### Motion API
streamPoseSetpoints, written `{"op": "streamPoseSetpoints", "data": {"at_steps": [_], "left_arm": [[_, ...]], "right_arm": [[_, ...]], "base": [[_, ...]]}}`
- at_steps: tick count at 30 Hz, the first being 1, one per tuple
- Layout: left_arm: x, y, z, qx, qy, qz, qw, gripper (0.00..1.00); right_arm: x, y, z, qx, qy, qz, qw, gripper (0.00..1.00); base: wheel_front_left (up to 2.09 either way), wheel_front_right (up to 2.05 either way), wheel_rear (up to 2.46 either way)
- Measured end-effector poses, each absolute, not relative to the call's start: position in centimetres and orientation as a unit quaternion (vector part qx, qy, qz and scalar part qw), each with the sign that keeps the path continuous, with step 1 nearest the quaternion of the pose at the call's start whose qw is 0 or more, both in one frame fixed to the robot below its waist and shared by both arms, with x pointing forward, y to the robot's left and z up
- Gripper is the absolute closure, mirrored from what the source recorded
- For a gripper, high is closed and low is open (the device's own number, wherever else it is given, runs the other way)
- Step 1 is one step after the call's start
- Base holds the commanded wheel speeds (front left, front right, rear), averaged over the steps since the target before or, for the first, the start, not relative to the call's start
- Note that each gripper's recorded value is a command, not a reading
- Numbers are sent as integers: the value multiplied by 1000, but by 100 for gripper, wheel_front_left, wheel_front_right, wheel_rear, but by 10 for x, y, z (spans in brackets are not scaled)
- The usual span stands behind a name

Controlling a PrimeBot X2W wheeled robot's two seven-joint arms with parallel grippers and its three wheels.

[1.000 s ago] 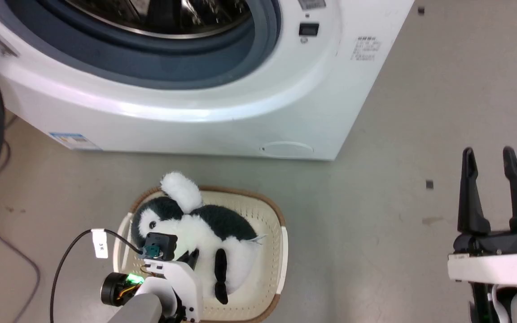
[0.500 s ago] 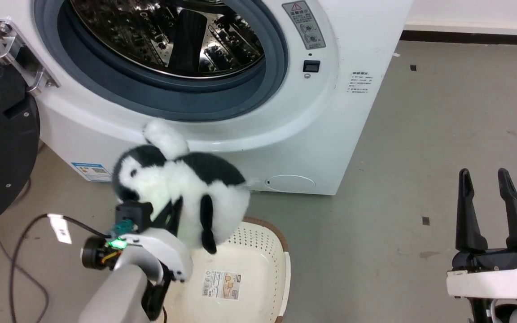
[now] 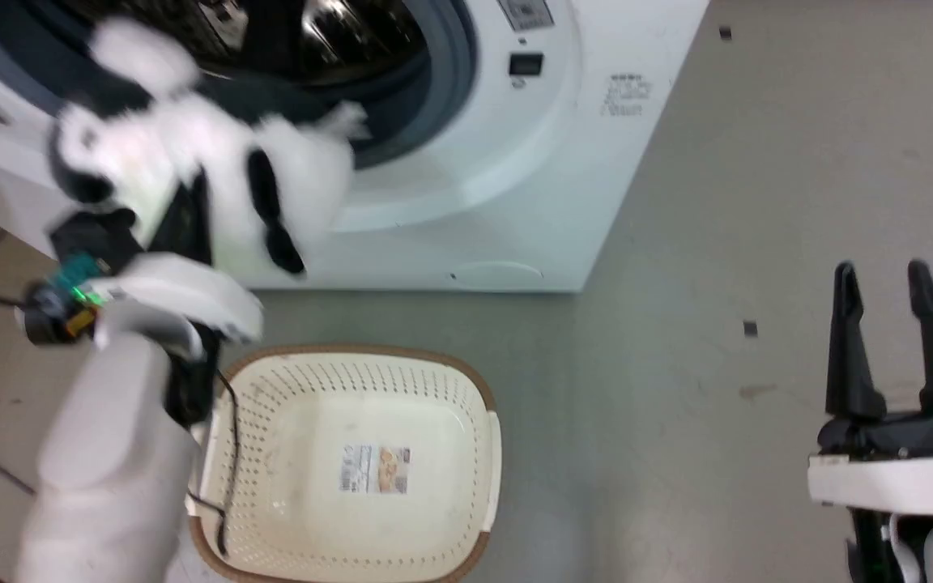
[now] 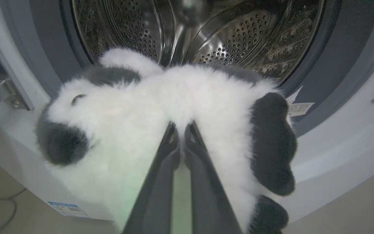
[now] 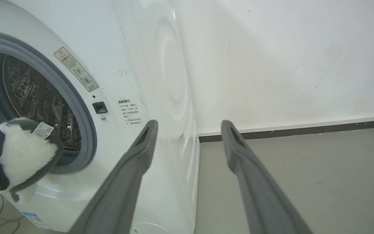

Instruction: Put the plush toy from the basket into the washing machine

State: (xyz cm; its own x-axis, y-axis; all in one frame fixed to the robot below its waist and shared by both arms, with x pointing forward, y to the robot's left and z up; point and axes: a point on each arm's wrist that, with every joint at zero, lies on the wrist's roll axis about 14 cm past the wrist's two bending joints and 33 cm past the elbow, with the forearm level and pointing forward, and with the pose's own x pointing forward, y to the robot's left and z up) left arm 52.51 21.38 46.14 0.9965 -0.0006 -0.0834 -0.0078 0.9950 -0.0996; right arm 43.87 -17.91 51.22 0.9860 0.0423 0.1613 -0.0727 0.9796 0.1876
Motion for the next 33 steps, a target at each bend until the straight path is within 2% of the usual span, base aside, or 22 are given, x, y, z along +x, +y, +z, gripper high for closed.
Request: {"op": "streamPoseSetpoints", "data": {"at_steps": [19,27,33], "left_arm": [[714,197,456,-41,-29,-16,999,100],[760,192,426,-53,-23,-6,998,100],[773,196,402,-48,-8,3,999,100]], "right_arm": [[481,-223,428,101,-8,-37,994,0],[479,-241,399,88,25,-61,994,0],[479,-248,384,77,40,-70,994,0]], "base": [[0,0,0],[0,0,0],[0,0,0]]}}
